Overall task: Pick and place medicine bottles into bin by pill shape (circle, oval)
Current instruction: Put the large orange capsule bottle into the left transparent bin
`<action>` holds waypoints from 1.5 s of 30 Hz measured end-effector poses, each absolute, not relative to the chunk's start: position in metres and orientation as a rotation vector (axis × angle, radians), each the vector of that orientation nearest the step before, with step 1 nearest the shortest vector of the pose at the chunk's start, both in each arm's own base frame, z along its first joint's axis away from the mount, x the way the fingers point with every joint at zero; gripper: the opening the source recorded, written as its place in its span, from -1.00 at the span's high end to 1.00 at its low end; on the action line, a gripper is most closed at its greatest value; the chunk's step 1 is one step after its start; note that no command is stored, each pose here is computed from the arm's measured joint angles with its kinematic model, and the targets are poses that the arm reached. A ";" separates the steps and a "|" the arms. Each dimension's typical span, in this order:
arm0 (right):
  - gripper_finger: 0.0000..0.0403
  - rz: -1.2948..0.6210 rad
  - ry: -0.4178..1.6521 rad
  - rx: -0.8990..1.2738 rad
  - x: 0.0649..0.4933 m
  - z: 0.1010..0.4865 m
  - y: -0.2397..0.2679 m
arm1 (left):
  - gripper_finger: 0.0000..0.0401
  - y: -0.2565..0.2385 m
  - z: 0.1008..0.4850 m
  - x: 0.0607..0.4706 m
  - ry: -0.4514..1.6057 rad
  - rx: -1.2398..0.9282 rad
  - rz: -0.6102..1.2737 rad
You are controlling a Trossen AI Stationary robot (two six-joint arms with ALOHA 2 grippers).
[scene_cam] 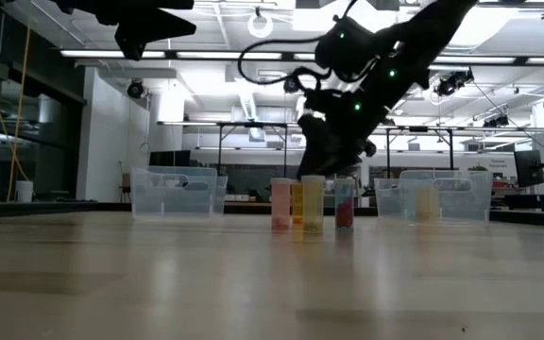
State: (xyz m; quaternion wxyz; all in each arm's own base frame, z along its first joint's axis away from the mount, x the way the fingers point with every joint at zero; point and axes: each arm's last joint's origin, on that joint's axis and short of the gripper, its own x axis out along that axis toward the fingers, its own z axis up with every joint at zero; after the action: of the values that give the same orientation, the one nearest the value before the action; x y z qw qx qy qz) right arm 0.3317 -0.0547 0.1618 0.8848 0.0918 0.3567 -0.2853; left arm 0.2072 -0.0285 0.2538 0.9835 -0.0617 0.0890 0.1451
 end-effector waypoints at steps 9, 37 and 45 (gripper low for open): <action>-0.36 -0.572 0.757 0.204 0.338 0.144 -0.066 | 0.02 -0.029 0.254 0.207 0.178 -0.124 0.292; 0.05 -0.508 0.661 0.209 0.347 0.155 -0.066 | 0.02 -0.031 0.270 0.194 0.184 -0.109 0.272; 0.08 -0.430 0.518 0.094 0.376 0.200 -0.055 | 0.02 -0.042 0.287 0.166 0.114 -0.107 0.320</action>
State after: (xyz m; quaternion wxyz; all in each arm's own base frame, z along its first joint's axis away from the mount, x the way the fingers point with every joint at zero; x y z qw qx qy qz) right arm 0.3761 -0.0550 0.1995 0.9427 0.0463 0.2542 -0.2110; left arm 0.1661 -0.0417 0.2871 0.9842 -0.0531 0.0568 0.1591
